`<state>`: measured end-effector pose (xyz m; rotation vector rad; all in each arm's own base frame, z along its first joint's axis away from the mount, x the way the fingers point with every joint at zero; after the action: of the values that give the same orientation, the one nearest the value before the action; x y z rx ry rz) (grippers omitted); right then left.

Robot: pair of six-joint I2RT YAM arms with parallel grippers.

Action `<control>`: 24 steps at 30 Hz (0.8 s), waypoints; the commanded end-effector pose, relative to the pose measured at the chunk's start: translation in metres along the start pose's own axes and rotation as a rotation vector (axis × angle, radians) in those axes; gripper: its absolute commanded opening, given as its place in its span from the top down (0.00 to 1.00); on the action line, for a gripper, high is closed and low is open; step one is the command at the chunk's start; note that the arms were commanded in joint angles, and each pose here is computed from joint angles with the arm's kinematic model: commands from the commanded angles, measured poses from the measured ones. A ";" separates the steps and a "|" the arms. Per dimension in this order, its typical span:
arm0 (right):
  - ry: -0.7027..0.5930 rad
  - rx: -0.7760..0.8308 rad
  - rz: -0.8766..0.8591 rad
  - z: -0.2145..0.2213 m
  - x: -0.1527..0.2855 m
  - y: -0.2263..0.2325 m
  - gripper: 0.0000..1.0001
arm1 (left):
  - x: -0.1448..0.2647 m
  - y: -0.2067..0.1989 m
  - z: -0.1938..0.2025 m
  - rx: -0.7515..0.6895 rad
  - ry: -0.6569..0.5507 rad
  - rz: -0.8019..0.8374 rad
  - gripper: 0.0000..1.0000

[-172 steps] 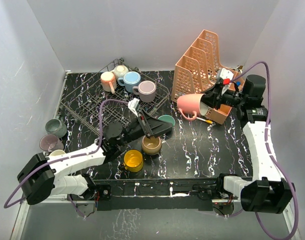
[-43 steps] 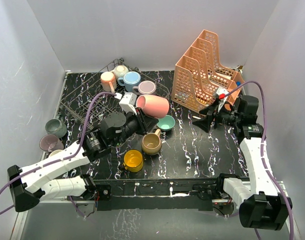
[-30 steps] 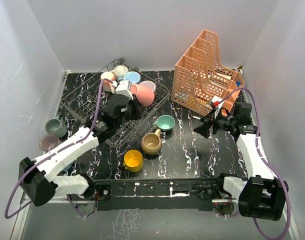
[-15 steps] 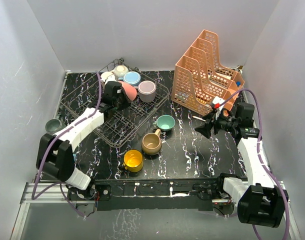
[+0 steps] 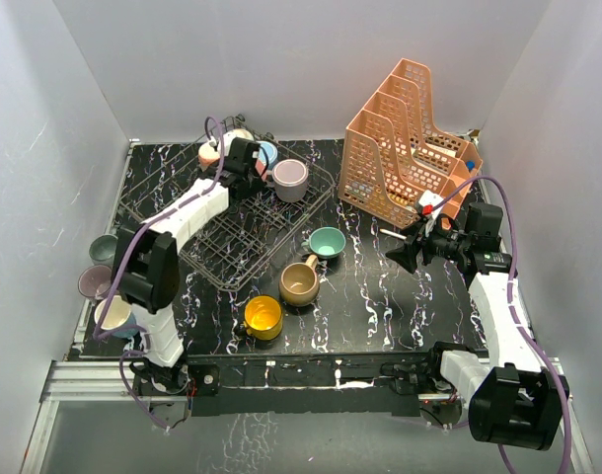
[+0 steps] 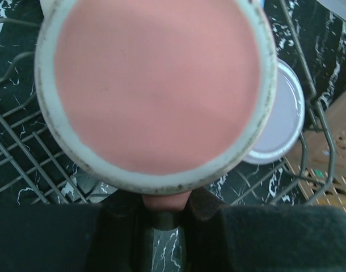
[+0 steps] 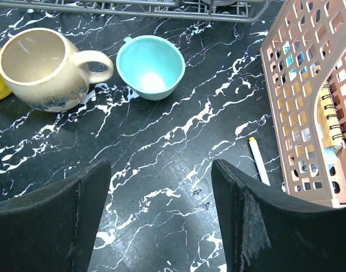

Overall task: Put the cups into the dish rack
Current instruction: Turn the cup upside down in the dish rack.

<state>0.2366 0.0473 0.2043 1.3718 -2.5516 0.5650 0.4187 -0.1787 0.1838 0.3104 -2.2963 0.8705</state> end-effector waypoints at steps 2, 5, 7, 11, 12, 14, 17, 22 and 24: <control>-0.013 0.050 0.026 -0.005 0.002 -0.004 0.26 | -0.003 -0.011 -0.029 0.038 -0.102 -0.089 1.00; -0.011 0.054 0.028 -0.005 0.002 -0.005 0.26 | -0.014 -0.008 -0.028 0.040 -0.111 -0.112 1.00; -0.009 0.054 0.031 -0.004 0.002 -0.005 0.26 | -0.019 -0.007 -0.028 0.043 -0.115 -0.124 1.00; -0.006 0.057 0.034 -0.004 0.002 -0.006 0.26 | -0.028 -0.004 -0.028 0.048 -0.123 -0.160 1.00; -0.007 0.056 0.033 -0.004 0.002 -0.006 0.26 | -0.030 -0.004 -0.028 0.047 -0.127 -0.166 1.00; -0.005 0.055 0.033 -0.003 0.002 -0.006 0.26 | -0.036 -0.002 -0.029 0.046 -0.134 -0.177 1.00; -0.002 0.055 0.035 -0.003 0.002 -0.006 0.26 | -0.045 0.001 -0.029 0.044 -0.136 -0.197 1.00; 0.002 0.054 0.036 -0.002 0.002 -0.006 0.26 | -0.057 0.003 -0.031 0.031 -0.154 -0.220 1.00; 0.003 0.052 0.035 -0.001 0.002 -0.006 0.26 | -0.062 0.005 -0.031 0.024 -0.166 -0.229 1.00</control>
<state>0.2379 0.0449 0.2028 1.3412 -2.5507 0.5825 0.4605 -0.1630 0.1272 0.6172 -2.2282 0.7341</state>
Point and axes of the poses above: each gripper's point midway between its finger pads, its own x axis back along the fingers, its own y axis along the line the jaws close on, z = x × y, the point moved 6 cm from there along x, back along the fingers, and after that the axes turned 14 degrees about x, right-handed, at the moved point
